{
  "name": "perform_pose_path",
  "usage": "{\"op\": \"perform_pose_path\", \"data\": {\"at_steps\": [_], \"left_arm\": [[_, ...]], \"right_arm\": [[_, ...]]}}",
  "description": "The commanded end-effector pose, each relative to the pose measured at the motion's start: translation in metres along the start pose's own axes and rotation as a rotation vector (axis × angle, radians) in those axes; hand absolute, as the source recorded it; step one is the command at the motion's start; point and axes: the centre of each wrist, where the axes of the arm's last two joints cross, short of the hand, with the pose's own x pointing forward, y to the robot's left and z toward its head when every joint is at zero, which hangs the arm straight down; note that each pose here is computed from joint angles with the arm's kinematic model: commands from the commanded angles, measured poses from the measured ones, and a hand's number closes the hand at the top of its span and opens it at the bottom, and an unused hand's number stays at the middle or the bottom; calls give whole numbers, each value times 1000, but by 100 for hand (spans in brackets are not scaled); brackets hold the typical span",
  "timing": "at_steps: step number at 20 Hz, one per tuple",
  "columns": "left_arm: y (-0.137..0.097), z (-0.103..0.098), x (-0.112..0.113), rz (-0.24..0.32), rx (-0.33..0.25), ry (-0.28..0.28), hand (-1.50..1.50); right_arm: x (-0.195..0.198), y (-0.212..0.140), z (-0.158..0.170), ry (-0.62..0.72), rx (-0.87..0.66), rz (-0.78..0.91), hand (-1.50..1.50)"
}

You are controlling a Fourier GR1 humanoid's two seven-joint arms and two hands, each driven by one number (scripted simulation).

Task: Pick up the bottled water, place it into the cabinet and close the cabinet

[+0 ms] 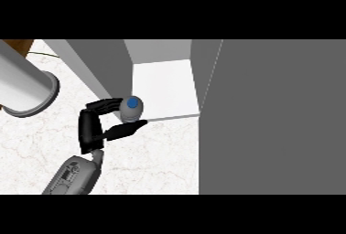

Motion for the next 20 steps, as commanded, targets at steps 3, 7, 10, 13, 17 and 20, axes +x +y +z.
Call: {"op": "perform_pose_path", "data": {"at_steps": [3,7,10,13,17,20], "left_arm": [[-78,-16,77,243,-205,-167,-150],[-84,-8,81,304,-225,-148,-150],[-93,6,77,333,-307,-134,-150],[-100,3,74,404,-344,-118,-150],[-93,34,63,450,-364,-109,-150],[-102,38,65,475,-374,-101,-150]], "right_arm": [[11,10,-4,-7,-6,21,-150],[15,7,0,2,-19,42,-150],[11,9,-3,21,-42,46,-150],[29,14,2,11,-73,58,-150],[37,32,4,9,-93,70,-150],[38,24,0,15,-98,64,-150]]}}
